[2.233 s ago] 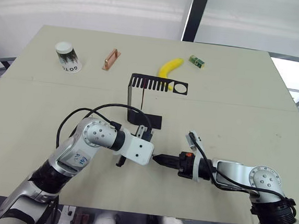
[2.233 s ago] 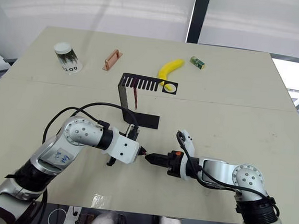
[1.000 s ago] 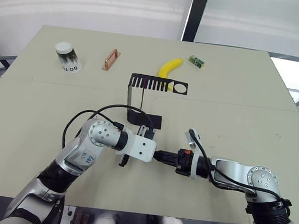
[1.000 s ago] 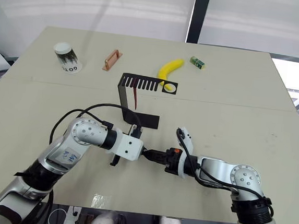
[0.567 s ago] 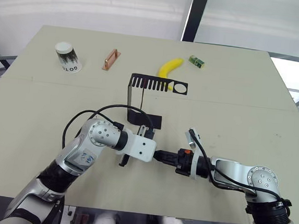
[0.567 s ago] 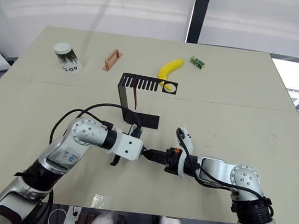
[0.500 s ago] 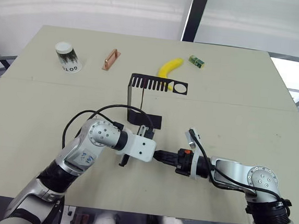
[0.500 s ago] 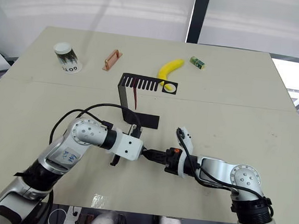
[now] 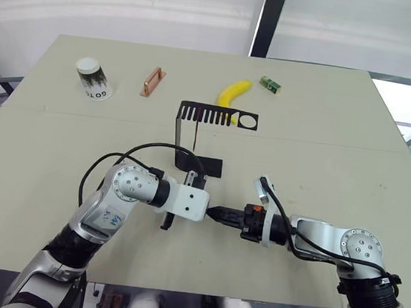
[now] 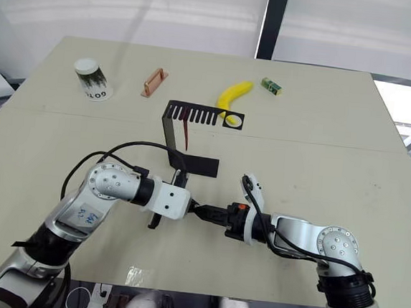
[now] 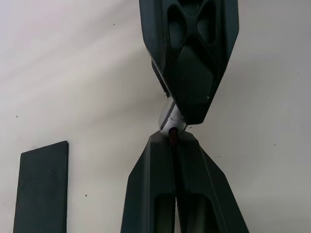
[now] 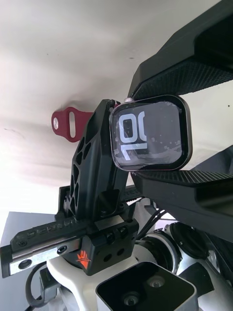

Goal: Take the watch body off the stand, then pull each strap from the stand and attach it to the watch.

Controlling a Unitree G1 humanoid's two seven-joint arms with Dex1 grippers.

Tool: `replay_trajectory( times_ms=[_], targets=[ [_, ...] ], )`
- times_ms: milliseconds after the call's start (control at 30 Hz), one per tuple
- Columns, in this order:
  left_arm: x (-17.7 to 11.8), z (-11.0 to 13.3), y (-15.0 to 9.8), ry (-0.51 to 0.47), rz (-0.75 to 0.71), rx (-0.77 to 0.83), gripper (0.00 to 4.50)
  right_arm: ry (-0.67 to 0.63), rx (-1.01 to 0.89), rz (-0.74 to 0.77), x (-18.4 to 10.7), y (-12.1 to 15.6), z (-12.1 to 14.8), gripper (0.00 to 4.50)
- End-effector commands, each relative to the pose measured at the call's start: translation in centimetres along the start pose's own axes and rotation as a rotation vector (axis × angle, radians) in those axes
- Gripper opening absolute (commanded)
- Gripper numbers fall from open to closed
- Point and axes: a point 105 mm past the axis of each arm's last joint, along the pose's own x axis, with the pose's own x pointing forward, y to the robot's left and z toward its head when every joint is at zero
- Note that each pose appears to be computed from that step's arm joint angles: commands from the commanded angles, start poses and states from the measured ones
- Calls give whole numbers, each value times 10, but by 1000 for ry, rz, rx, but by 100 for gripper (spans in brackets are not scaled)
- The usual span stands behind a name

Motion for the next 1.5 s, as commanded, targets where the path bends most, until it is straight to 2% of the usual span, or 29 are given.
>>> replay_trajectory(
  times_ms=[33,600,800,900,1000,1133,1233,1333,1433,1500],
  targets=[
    [-2,52,-2,-197,-1,152,0,70,-17,80,9,17,-15,161],
    [-5,53,0,-197,10,162,0,89,1,49,10,11,-18,161],
    [-7,50,-3,-187,-18,145,0,81,-18,76,11,17,-15,161],
    [-14,45,-5,-171,-30,92,98,119,-93,111,6,28,-18,161],
    [-36,29,-14,-128,-68,58,240,116,-126,165,2,39,-18,161],
    [-79,-9,-26,-2,-90,-46,438,133,-178,198,-7,46,-20,161],
    [-112,-32,-33,34,-75,-146,450,104,-215,212,-12,50,-16,161],
    [-134,-42,-34,-28,-12,-230,450,81,-386,186,-16,51,-13,161],
    [-145,-42,-35,-137,42,-309,450,96,-671,130,-16,46,-18,161],
    [-148,-39,-40,-213,50,-365,450,86,-972,110,-16,42,-18,161]
  ],
)
